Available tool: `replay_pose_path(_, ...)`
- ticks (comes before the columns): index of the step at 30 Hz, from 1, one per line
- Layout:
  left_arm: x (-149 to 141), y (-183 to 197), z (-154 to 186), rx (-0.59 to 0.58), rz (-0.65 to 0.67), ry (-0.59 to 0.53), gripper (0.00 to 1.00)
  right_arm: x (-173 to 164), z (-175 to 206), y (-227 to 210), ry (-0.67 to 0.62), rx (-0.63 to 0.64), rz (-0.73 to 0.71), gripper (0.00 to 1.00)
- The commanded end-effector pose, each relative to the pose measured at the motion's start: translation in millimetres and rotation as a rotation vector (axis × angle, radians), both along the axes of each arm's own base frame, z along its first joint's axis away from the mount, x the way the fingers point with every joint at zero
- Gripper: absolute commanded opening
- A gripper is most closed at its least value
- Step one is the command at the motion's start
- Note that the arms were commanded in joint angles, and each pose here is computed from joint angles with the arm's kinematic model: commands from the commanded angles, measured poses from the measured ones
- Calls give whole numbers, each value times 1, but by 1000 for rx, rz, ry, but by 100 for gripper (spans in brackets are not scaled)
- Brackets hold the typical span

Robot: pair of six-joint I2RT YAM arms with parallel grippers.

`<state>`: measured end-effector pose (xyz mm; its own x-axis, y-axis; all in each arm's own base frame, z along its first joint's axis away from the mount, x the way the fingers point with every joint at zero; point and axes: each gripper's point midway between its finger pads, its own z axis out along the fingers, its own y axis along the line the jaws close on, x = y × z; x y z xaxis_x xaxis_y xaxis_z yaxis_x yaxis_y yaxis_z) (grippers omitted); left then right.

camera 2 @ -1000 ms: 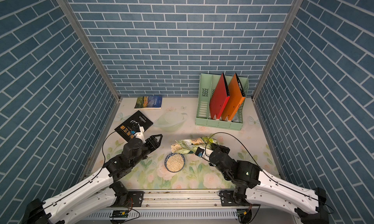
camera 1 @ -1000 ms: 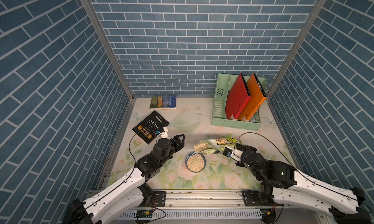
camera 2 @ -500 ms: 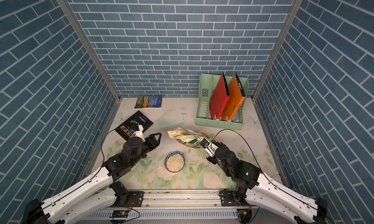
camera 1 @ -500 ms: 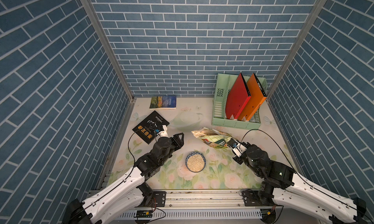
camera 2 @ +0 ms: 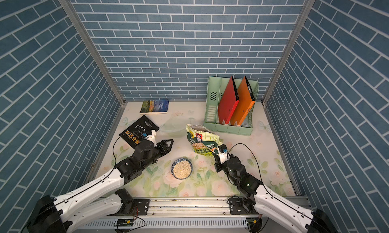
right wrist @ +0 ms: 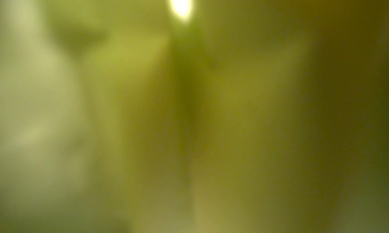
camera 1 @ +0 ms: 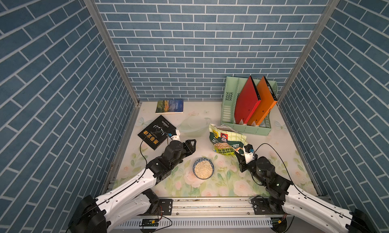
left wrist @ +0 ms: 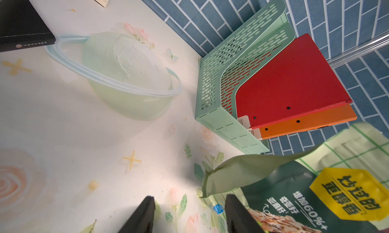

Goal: Pour the oats into the breakfast bowl
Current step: Place the oats bag at the center of the board.

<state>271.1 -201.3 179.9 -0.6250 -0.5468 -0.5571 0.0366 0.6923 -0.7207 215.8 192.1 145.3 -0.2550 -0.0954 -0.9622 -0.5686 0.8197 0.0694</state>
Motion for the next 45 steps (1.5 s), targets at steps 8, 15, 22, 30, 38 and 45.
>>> replay_pose_path(8,10,-25,-6,-14,-71,-28,58,19,47,3,-139,266,-85,0)
replay_pose_path(15,17,-32,-12,19,-68,-8,57,29,21,3,-104,216,-133,0)
replay_pose_path(22,22,-36,-16,22,-60,2,57,36,-3,13,-46,194,-133,17)
replay_pose_path(30,23,-35,-21,7,-42,10,57,32,-30,23,18,129,-113,35)
replay_pose_path(38,24,-40,-23,-1,-59,11,57,18,-45,22,80,104,-75,66)
replay_pose_path(45,24,-46,-26,-8,-74,15,57,11,-48,7,137,51,-111,100)
